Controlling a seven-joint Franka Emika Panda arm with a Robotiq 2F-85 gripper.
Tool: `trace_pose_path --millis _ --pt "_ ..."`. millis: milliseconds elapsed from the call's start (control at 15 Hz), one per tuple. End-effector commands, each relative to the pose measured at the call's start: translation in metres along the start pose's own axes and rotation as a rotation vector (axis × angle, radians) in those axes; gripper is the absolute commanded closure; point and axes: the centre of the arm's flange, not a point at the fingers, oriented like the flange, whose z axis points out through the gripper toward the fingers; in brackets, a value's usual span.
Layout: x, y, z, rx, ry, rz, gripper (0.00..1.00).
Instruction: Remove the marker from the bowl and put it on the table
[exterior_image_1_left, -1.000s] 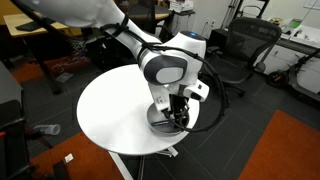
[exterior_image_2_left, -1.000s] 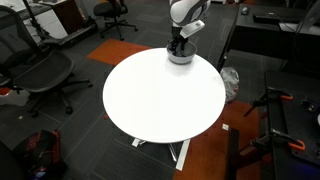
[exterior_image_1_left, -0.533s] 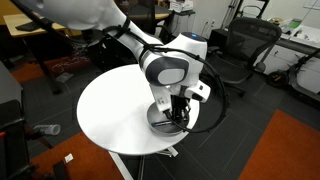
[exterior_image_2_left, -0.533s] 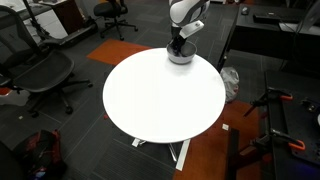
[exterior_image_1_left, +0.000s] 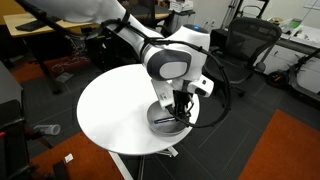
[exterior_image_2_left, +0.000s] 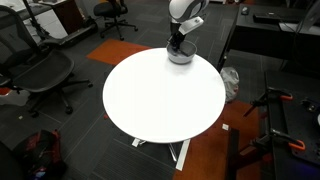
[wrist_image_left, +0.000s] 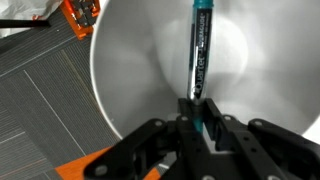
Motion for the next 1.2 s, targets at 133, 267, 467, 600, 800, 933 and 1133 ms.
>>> trace_pose_path --millis 133,267,467,600,800,933,1133 --pt "-0.017 -0.009 -0.072 -0.008 0.036 -0.022 0.95" --pt "-0.022 -0.014 -0.091 -0.015 0.058 -0.037 0.95" --pt "-0.033 -0.029 -0.116 -0.012 0.078 -0.067 0.95" --pt "-0.042 -0.045 -0.127 -0.016 0.084 -0.077 0.95" --pt "-0.058 -0.074 -0.137 -0.017 0.094 -0.128 0.95" --pt "-0.067 -0.097 -0.139 -0.014 0.098 -0.17 0.95" --pt "-0.077 -0.131 -0.138 -0.006 0.095 -0.232 0.95"
